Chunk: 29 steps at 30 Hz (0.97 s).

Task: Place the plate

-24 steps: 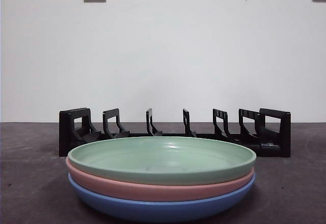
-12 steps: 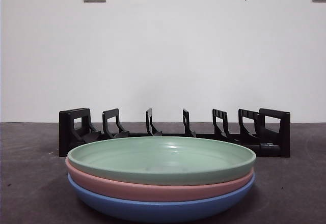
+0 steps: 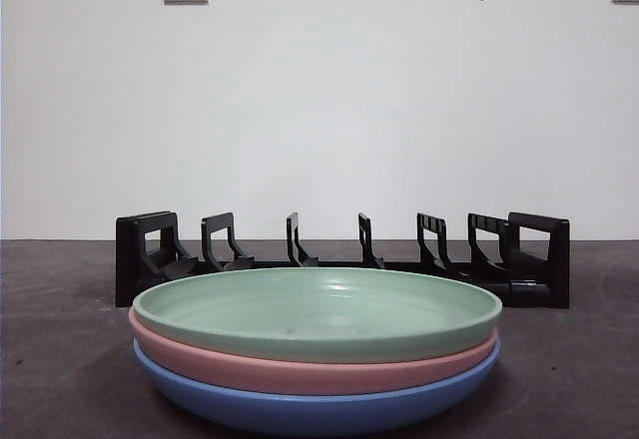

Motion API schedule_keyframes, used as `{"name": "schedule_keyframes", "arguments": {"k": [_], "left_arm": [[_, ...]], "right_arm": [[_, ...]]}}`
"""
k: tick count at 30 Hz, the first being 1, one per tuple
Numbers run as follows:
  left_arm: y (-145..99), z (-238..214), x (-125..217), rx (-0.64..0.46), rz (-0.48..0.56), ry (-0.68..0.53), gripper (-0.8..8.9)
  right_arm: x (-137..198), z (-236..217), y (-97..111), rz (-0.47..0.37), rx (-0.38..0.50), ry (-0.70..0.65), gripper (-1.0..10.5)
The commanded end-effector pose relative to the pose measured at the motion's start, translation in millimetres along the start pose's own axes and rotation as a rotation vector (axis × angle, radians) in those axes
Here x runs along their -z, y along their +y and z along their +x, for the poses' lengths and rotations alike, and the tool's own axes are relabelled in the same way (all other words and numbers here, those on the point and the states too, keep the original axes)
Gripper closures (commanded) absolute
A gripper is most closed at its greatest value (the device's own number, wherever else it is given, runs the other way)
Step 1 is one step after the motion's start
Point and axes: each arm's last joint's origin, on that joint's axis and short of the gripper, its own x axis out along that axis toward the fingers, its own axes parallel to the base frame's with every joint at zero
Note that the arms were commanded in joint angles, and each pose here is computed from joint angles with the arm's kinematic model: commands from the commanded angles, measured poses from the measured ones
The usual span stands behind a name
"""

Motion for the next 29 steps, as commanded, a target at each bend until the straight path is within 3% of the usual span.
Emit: {"name": "schedule_keyframes", "arguments": {"k": [1, 3, 6, 9, 15, 18, 23, 29], "left_arm": [[1, 1, 6, 0.000, -0.005, 0.011, 8.06], [1, 1, 6, 0.000, -0.005, 0.011, 8.06], [1, 1, 5, 0.000, -0.005, 0.011, 8.06], [1, 1, 5, 0.000, -0.005, 0.010, 8.06], [1, 1, 5, 0.000, -0.005, 0.010, 8.06], [1, 1, 5, 0.000, -0.005, 0.010, 8.06], [1, 1, 5, 0.000, -0.005, 0.010, 8.06], [1, 1, 5, 0.000, -0.005, 0.010, 8.06]], "right_arm": [[-5, 0, 1, 0.004, -0.003, -0.017, 9.3], [-7, 0, -1, -0.073, 0.036, -0.036, 9.3], [-1, -8, -7, -0.068, 0.151, -0.012, 9.3], [20, -14, -14, -0.072, 0.211, -0.020, 9.3], [119, -39, -33, 0.074, 0.389, -0.198, 9.3], [165, -52, -33, 0.102, 0.472, -0.266, 9.3], [214, -61, -28, 0.114, 0.552, -0.324, 9.3], [245, -56, -25, 0.137, 0.572, -0.342, 9.3]]}}
